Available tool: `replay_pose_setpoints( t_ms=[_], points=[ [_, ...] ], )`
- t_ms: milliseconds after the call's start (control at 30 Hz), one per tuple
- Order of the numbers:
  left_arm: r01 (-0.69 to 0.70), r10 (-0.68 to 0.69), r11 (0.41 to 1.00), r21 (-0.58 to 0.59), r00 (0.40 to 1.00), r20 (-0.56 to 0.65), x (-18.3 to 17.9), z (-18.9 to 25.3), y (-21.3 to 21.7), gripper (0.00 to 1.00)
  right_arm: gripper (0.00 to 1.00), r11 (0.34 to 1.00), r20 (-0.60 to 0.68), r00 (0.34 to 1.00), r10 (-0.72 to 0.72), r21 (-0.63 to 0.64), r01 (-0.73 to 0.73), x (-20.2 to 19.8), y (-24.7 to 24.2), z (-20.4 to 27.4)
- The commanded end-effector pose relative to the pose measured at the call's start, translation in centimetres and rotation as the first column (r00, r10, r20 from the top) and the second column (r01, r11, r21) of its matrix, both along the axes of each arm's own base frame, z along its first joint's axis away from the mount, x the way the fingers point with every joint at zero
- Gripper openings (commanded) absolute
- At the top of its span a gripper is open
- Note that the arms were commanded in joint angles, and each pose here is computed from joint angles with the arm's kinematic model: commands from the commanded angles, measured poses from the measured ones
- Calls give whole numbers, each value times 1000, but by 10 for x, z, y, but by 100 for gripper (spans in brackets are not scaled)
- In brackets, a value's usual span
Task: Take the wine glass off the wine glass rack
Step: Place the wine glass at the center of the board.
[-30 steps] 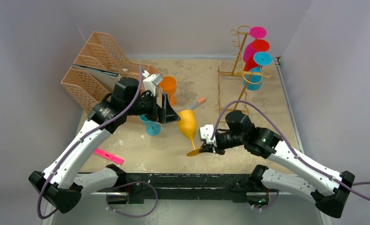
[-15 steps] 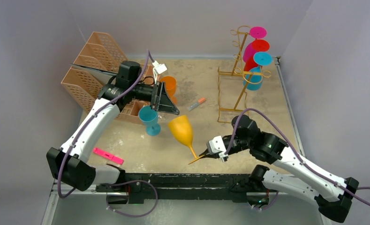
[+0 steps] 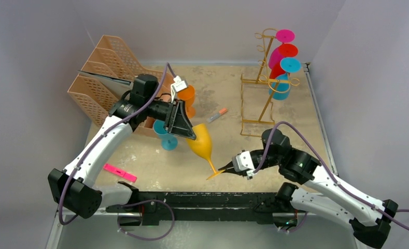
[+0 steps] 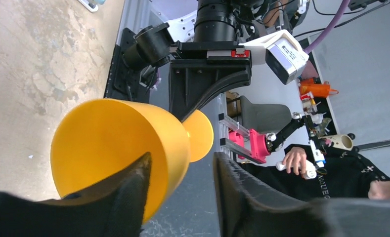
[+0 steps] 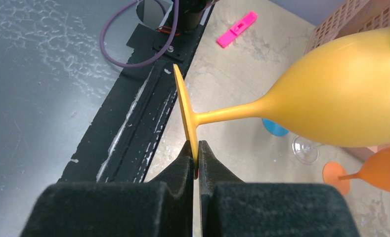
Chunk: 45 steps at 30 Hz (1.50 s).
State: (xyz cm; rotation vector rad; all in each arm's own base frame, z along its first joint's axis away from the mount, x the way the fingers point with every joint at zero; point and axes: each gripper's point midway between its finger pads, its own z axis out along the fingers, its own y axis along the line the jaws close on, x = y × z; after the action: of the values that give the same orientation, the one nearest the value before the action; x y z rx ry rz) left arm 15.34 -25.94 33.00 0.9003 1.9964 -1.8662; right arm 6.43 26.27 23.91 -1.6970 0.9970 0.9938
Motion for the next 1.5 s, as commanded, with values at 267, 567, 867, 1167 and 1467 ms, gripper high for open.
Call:
replay_pose_setpoints(
  t_ms=[267,567,867,1167,1467],
  points=[
    [51,-43,996,-73,994,104,-9,18,0,16,0,995,33,995,-96,13,96,16,0,4],
    [69,-54,993,-101,987,152,-16,28,3,3,0,994,23,994,-107,0,107,17,-1,0],
    [29,-14,995,-91,987,160,-10,28,1,4,0,995,5,995,-103,5,103,15,0,2],
    [-56,62,998,-41,984,167,-1,25,0,0,8,991,-22,990,-136,-14,136,16,-3,-1],
    [-27,41,997,-76,981,191,-4,34,0,0,25,985,-12,985,-170,7,171,21,-4,2]
  ],
)
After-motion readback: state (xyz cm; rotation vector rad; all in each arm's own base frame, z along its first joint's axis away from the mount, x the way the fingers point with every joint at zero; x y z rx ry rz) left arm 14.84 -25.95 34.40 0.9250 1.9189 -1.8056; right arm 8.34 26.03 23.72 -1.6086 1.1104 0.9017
